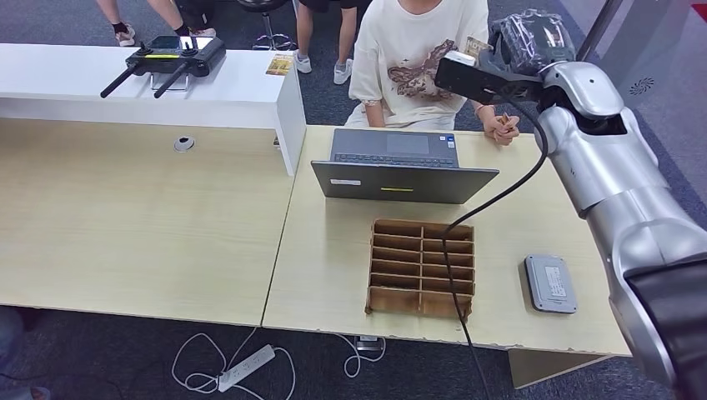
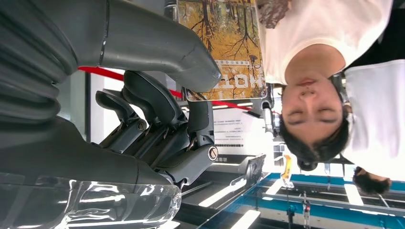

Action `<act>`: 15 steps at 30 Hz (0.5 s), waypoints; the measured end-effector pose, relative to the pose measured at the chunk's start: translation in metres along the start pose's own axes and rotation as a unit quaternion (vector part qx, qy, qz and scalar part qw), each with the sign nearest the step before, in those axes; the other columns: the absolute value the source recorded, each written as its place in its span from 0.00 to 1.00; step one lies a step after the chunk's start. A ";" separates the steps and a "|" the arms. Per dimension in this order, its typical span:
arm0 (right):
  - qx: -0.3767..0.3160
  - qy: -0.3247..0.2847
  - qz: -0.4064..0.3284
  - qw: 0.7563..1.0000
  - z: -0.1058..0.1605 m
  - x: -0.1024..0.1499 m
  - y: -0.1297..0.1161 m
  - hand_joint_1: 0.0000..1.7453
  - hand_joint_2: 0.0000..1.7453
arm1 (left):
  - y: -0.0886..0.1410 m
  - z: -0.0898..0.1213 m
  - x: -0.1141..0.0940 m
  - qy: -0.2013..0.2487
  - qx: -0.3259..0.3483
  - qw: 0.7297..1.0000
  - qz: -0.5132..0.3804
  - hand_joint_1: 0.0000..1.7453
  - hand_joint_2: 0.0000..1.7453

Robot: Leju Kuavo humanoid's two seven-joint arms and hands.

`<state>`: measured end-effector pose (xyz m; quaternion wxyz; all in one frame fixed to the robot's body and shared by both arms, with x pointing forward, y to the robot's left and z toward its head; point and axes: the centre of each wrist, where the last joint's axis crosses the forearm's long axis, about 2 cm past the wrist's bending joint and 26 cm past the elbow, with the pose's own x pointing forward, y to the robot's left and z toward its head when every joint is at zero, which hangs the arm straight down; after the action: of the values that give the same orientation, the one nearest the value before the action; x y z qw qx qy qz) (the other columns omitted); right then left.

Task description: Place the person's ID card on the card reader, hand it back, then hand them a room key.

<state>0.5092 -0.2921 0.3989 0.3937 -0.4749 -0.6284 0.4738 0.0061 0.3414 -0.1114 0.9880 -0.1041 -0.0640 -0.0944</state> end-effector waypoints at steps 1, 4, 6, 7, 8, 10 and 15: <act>0.001 0.003 0.003 1.000 0.000 -0.001 0.000 1.00 1.00 | 0.000 0.000 0.000 0.001 0.000 1.000 -0.002 0.00 0.00; 0.004 0.013 0.011 1.000 -0.001 -0.005 0.000 1.00 1.00 | 0.001 0.000 0.002 0.003 -0.001 1.000 -0.008 0.00 0.00; 0.007 0.020 0.015 1.000 -0.002 -0.007 0.001 1.00 1.00 | 0.002 0.000 0.004 0.003 -0.001 1.000 -0.012 0.00 0.00; 0.008 0.023 0.018 1.000 -0.002 -0.008 0.001 1.00 1.00 | 0.002 0.000 0.005 0.004 -0.001 1.000 -0.014 0.00 0.00; 0.009 0.026 0.021 0.999 -0.001 -0.009 0.002 1.00 1.00 | 0.003 0.000 0.006 0.004 -0.001 1.000 -0.016 0.00 0.00; 0.011 0.032 0.025 0.999 -0.001 -0.010 0.004 1.00 1.00 | 0.003 0.000 0.007 0.005 -0.001 1.000 -0.018 0.00 0.00; 0.016 0.044 0.036 0.998 0.000 -0.014 0.008 1.00 1.00 | 0.004 0.000 0.010 0.005 -0.003 1.000 -0.022 0.00 0.00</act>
<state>0.5141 -0.3050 0.3908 0.4114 -0.5113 -0.5850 0.4766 0.0162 0.3438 -0.1106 0.9857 -0.1049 -0.0609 -0.1169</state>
